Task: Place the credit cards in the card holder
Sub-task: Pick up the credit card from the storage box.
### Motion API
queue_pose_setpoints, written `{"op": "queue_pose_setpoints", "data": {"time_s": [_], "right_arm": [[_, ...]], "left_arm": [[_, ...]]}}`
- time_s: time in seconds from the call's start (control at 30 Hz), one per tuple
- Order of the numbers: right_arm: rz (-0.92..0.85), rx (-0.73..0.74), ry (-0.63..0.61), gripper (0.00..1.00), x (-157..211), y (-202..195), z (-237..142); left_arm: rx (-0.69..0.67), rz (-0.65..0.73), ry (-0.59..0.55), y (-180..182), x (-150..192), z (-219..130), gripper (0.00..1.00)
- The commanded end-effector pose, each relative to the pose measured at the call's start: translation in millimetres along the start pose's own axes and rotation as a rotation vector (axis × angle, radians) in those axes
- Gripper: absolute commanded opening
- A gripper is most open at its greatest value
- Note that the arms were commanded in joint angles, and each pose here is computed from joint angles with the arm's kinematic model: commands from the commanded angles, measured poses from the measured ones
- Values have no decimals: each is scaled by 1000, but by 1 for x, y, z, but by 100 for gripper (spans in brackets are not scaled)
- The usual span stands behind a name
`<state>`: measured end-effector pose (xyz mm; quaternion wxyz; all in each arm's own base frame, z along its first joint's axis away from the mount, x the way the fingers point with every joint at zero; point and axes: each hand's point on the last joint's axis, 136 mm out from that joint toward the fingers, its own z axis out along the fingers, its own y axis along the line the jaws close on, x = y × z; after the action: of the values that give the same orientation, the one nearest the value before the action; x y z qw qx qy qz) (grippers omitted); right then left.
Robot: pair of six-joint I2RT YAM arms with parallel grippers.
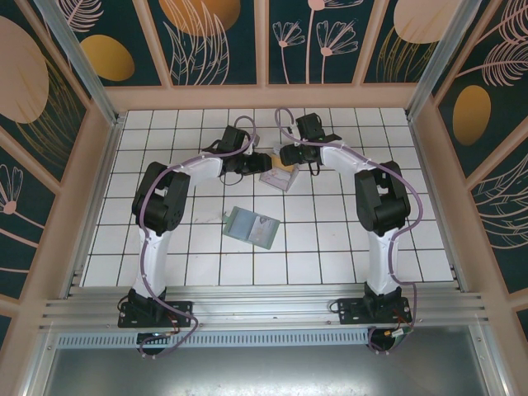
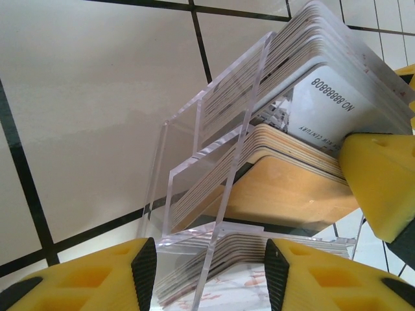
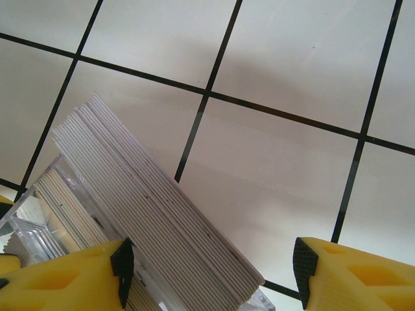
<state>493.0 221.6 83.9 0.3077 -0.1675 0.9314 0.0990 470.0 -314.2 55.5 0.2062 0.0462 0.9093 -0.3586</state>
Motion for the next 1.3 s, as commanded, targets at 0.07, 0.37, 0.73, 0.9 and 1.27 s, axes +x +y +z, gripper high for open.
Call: {"op": "queue_pose_setpoints", "data": {"time_s": [0.07,0.37,0.73,0.9,1.27], "right_arm": [[7,47,-64,67,-24,-12,-15],[10,41,-98,67,-33,-11,-26],[15,36,-117,66,-38,-12,-32],[18,33,-123,66,-40,-12,-35],[8,-8,-110,63,-36,-5,-32]], "left_arm": [[-32,-31,40,16,18,5,50],[-31,-30,39,16,19,4,50],[-28,-31,36,14,17,3,49],[-26,-30,35,13,17,2,49],[-22,-30,29,12,15,1,49]]}}
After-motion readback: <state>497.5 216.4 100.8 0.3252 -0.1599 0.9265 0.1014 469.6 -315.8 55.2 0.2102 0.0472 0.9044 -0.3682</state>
